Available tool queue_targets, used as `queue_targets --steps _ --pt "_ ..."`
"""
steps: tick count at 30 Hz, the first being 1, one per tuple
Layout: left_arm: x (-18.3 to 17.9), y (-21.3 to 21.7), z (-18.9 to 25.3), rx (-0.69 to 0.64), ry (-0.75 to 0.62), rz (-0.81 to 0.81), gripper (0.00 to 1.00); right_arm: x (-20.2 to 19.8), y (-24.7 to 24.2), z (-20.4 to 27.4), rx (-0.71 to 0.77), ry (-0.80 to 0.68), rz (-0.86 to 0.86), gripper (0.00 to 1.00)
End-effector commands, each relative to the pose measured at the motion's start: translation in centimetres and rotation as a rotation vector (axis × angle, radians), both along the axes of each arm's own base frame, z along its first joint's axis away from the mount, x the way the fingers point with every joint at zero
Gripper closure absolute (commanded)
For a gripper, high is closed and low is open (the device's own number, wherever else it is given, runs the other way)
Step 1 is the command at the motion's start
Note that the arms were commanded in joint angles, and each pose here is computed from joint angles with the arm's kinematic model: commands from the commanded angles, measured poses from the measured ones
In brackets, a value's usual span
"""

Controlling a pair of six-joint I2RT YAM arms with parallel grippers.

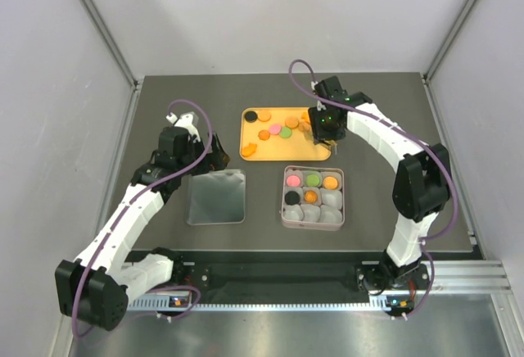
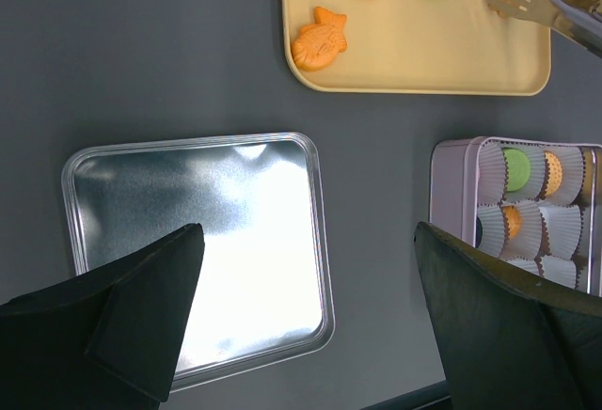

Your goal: Pack the cookies

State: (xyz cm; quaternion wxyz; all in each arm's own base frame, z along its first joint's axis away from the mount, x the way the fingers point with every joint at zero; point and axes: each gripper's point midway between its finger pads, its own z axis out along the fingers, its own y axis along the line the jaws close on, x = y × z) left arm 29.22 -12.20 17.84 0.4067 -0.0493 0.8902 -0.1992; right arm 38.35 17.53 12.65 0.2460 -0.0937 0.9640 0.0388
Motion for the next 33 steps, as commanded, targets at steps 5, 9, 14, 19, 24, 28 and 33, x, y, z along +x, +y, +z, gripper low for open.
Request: queue_targets --steps 5,9,14,19,24,28,33 --pt "0.5 -0.1 0.6 -0.01 -0.028 -0.004 0.02 0.9 -0.6 0.5 0.021 -0.042 -0.012 0.53" --pt "0.4 -0.1 0.6 -0.009 -0.027 -0.004 0.02 1.0 -0.8 0.7 0.023 -0.046 -0.015 0.53" --pt "0.4 -0.1 0.7 -0.01 -0.031 -0.004 0.02 1.0 -0.6 0.5 0.027 -0.037 -0.011 0.53" --pt "0.5 -0.1 0.7 -0.009 -0.03 -0.004 0.02 0.6 -0.7 0.1 0.028 -0.025 -0.005 0.54" --pt "0.5 -0.1 0.7 -0.009 -0.03 -0.004 0.02 0.5 -1.2 0.0 0.04 -0.013 -0.012 0.54" --pt "0.4 -0.1 0.8 -0.01 -0.033 -0.004 0.02 0.3 -1.5 -0.2 0.054 0.0 -0.016 0.54" --pt "0.4 -0.2 0.7 -0.011 -0.031 -0.005 0.02 0.2 -1.3 0.3 0.07 -0.007 -0.01 0.54"
